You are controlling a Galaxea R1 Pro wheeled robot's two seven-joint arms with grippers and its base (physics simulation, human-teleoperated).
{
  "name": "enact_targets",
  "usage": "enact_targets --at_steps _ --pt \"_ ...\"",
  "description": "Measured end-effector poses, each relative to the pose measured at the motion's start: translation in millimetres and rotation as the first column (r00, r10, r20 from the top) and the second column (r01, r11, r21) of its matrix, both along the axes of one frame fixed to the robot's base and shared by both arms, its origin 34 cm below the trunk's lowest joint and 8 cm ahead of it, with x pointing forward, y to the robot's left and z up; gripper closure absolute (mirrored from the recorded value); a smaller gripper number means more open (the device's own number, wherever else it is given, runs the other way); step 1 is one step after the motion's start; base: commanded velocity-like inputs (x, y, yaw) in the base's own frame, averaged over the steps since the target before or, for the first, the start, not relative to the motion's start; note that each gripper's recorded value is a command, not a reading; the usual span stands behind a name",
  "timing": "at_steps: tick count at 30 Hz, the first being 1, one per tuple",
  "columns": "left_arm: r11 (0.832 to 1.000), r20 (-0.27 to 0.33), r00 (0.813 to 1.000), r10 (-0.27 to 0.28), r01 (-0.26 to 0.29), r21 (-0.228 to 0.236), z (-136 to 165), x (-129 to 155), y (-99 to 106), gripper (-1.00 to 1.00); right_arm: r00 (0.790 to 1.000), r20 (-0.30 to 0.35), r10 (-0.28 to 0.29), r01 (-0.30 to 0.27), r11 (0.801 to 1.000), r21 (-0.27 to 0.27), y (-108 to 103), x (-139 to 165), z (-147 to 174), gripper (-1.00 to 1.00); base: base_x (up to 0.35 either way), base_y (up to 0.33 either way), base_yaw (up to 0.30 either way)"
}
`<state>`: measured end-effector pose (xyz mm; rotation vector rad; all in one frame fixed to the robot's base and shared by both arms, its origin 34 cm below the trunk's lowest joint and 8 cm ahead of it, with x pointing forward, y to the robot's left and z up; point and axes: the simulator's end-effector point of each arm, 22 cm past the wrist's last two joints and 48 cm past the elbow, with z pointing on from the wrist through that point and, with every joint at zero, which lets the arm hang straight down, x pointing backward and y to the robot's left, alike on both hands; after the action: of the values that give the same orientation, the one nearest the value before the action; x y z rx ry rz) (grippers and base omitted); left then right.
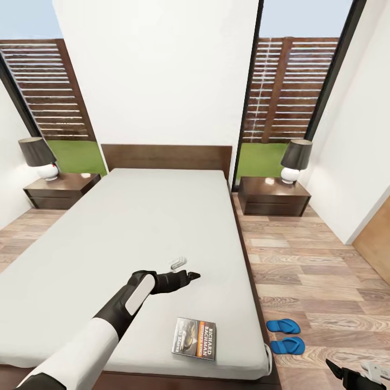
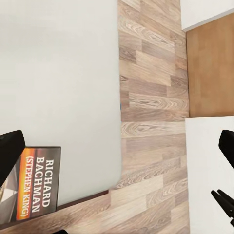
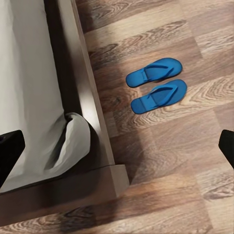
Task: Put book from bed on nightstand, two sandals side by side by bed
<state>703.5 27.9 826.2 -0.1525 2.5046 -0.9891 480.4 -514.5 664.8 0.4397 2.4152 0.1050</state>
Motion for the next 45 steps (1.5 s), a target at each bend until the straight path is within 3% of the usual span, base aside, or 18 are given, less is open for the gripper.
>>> enact_targets --at_steps 18,45 --pt "1.0 -0.002 1.0 -0.012 0.012 -0.019 -18.3 0.4 -14.0 -1.0 1.0 0.002 0.0 0.0 1.0 0.003 0.5 3.7 -22.0 -1.0 0.0 0.0 0.0" --pt "1.0 -0.017 1.0 -0.013 0.013 -0.022 -33.7 -0.9 -15.4 -1.0 1.0 -0.016 -0.002 0.002 1.0 0.0 -0.2 -0.4 -34.4 -1.0 0.0 0.0 0.0"
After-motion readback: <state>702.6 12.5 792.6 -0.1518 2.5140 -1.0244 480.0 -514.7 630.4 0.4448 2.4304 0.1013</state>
